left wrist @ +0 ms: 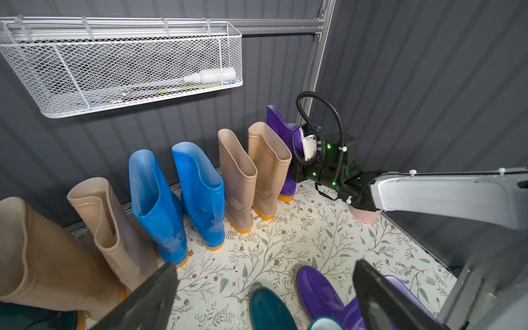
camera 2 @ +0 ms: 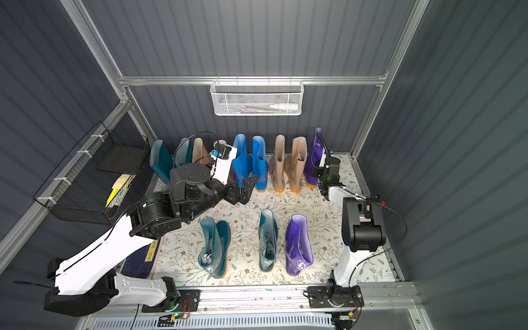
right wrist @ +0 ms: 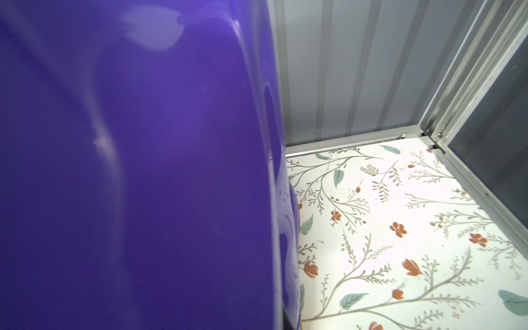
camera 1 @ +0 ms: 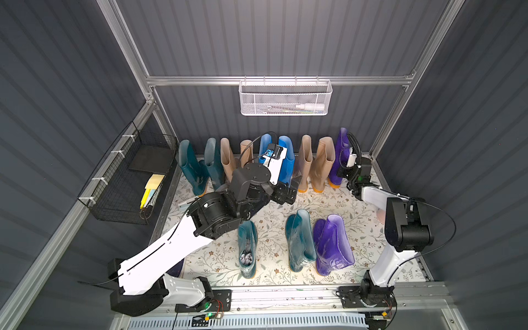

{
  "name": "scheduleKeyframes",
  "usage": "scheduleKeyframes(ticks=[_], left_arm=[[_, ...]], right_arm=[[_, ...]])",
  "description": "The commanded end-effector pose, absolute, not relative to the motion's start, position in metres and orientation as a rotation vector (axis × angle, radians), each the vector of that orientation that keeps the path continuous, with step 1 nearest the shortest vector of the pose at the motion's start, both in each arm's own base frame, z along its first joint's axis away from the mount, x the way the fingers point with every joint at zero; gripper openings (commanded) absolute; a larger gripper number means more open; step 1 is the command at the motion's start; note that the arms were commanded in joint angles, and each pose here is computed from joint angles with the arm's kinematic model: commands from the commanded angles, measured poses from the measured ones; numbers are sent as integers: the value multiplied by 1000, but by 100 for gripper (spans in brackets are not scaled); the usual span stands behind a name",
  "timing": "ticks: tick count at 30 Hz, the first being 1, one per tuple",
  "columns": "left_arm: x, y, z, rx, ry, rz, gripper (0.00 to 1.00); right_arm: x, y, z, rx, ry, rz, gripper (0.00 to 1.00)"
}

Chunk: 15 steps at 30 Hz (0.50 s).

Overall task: Match and arrange rain boots in pairs
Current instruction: Place the rain boot at the corner of the board.

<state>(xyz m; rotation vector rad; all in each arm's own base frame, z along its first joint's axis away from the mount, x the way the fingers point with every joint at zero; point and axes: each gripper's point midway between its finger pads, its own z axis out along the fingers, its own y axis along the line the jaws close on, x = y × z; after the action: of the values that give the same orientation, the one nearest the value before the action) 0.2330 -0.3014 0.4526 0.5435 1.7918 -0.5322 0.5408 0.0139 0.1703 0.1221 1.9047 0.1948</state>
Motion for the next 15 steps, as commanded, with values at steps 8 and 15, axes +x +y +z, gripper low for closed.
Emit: scheduleKeyframes(ticks=[8,15], left_arm=[[228,-312,466,645,1760,-541,98],[224,-328,468,751,1751,-546,99]], right_arm=[[532,20,191,126,1836,249,46],[520,18,205,126,1832,241,58]])
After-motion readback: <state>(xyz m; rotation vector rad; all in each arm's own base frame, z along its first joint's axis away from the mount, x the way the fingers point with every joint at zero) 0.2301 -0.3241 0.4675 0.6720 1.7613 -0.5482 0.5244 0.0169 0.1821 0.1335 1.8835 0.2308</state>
